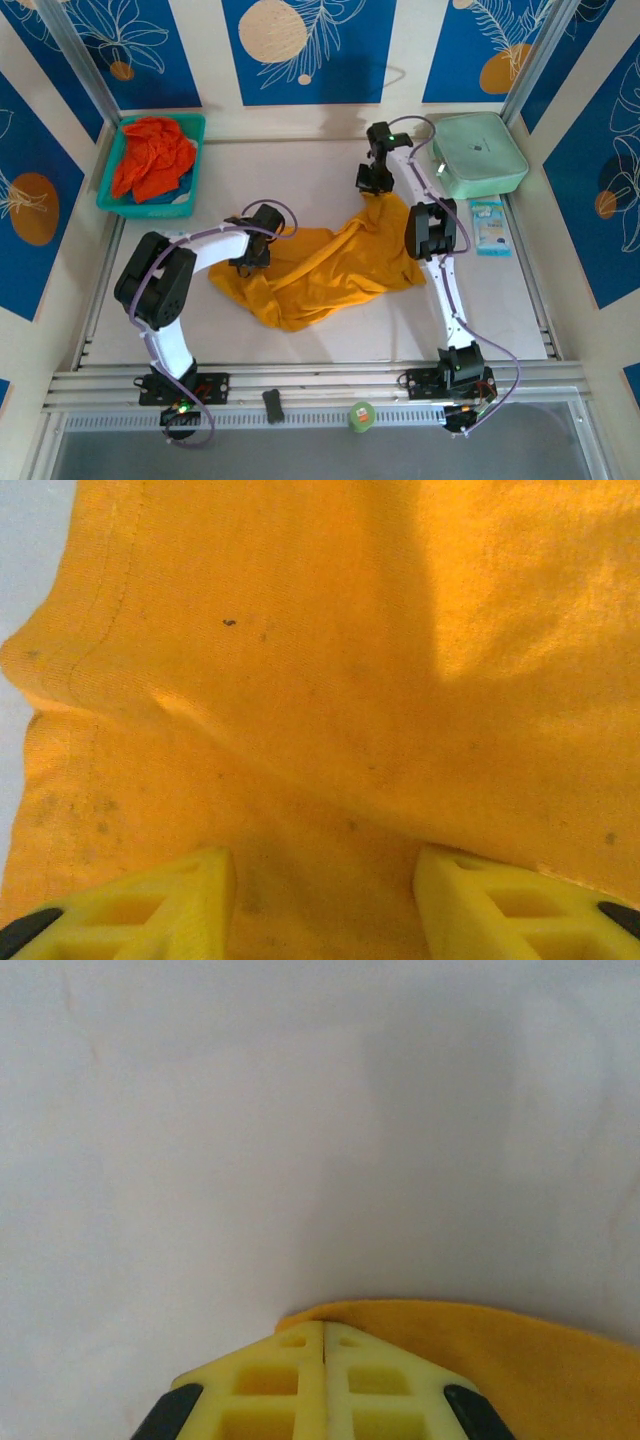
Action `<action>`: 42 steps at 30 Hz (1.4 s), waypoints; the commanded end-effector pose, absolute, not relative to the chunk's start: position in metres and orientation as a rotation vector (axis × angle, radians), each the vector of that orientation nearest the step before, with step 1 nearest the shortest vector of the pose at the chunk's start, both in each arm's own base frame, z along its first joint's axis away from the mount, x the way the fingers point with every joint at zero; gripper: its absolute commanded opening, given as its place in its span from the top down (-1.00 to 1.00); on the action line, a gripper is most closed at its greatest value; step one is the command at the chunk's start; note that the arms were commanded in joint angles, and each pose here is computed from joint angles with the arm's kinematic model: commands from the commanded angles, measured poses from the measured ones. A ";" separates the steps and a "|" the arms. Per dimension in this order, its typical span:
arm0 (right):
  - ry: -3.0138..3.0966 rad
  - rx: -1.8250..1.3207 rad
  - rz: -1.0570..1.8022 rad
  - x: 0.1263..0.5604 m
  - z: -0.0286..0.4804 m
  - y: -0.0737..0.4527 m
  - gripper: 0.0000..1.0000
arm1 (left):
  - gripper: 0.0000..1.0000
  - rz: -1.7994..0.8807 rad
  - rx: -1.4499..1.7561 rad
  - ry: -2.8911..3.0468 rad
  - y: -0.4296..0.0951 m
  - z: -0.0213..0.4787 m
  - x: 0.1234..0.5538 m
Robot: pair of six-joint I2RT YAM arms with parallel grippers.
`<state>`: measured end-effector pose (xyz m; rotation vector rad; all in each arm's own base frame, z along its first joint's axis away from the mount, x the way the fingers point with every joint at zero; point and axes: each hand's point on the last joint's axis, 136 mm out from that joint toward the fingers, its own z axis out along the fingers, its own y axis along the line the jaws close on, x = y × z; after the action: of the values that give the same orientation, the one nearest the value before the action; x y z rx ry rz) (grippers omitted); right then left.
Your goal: Fold and stack the t-shirts
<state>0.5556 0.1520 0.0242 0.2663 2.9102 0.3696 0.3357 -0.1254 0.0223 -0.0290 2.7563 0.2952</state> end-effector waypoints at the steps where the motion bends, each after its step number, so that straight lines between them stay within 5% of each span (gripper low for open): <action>1: 2.886 0.538 0.522 0.572 -0.010 0.137 1.00 | -0.04 0.331 -0.020 2.846 -0.122 -0.001 0.310; 13: 2.579 1.085 0.645 0.629 -0.023 0.079 1.00 | -0.01 0.418 -0.012 2.906 -0.116 -0.017 0.286; 17: 2.545 1.052 0.745 0.638 -0.011 0.089 1.00 | -0.01 0.420 -0.004 2.897 -0.119 -0.013 0.290; 19: 2.523 0.965 0.841 0.645 0.008 0.101 1.00 | -0.17 0.418 0.008 2.881 -0.122 -0.005 0.296; 23: 2.470 0.760 0.931 0.650 0.070 0.117 1.00 | -0.48 0.440 0.042 2.797 -0.127 0.032 0.322; 31: 2.484 0.563 0.740 0.599 0.153 0.107 0.71 | -0.60 0.454 0.064 2.573 -0.130 0.139 0.378; 35: 2.571 0.557 0.659 0.551 0.139 0.103 0.99 | -0.13 0.410 0.044 2.608 -0.123 0.129 0.399; 39: 2.646 0.567 0.624 0.509 0.116 0.101 1.00 | 0.46 0.333 0.040 2.693 -0.125 0.089 0.420; 42: 2.700 0.578 0.596 0.490 0.099 0.100 1.00 | 0.60 0.298 0.026 2.739 -0.126 0.064 0.432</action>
<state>0.5080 0.1021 0.1320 0.5855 2.6119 0.6595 0.4274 -0.1206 0.0922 -0.0091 2.6601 0.3511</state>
